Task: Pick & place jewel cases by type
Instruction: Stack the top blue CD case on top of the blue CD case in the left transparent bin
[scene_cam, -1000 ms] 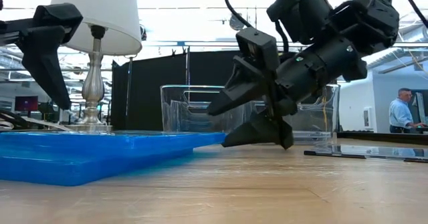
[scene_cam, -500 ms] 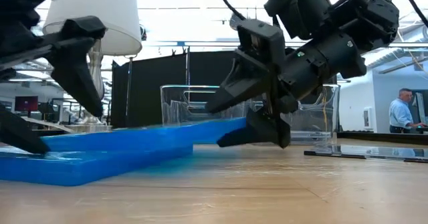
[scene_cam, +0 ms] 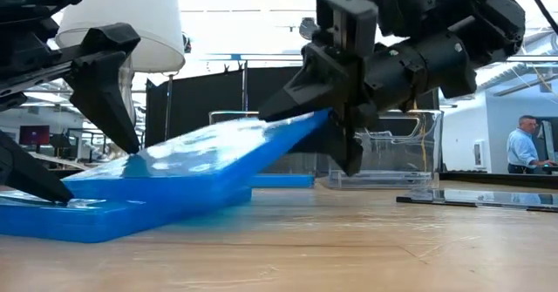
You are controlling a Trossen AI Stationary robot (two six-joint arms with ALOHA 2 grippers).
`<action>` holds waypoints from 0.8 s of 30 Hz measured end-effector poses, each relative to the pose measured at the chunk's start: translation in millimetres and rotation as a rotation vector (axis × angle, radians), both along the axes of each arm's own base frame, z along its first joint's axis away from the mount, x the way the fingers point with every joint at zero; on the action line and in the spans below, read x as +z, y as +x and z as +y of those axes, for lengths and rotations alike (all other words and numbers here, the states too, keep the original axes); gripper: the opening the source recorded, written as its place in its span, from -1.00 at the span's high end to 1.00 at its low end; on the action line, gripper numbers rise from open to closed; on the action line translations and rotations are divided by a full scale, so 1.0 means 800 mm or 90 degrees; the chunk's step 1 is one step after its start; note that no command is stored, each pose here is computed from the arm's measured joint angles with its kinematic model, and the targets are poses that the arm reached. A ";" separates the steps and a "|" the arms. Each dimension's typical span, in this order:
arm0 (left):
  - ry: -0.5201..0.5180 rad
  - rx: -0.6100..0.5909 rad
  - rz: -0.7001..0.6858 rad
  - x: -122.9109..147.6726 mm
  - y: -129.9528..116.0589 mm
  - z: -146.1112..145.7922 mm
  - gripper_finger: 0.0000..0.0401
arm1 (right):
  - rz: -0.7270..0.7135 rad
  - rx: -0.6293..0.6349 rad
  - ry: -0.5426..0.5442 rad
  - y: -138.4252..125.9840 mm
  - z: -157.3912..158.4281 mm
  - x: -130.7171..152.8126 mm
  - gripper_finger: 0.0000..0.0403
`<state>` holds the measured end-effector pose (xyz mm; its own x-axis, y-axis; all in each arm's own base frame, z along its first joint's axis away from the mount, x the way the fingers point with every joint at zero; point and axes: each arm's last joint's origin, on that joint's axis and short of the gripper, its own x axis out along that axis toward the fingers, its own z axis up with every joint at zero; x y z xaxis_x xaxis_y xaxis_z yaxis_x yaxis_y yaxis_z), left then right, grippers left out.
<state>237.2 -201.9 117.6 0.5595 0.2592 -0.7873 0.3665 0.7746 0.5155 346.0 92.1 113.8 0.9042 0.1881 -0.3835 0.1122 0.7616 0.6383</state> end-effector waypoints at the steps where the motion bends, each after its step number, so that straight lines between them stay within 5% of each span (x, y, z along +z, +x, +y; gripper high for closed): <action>1: 0.003 -0.002 -0.004 0.000 0.000 -0.001 -0.42 | -0.009 0.005 -0.003 0.000 0.002 0.001 0.27; 9: 0.025 -0.008 -0.061 0.008 -0.014 -0.015 -0.42 | -0.054 0.020 -0.008 0.002 0.007 0.011 0.90; 17: -0.035 0.010 -0.238 0.032 -0.032 -0.051 -0.42 | -0.133 0.127 -0.046 0.000 0.013 0.035 0.87; 24: -0.128 0.010 -0.319 0.043 -0.045 -0.078 -0.42 | -0.154 0.170 -0.156 -0.030 0.009 0.108 0.94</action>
<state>201.6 -264.4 151.9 0.8766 0.1421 -0.4598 0.1017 0.8792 0.4655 322.3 99.3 200.6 0.9054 0.3578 -0.2287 -0.2403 0.8757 0.4188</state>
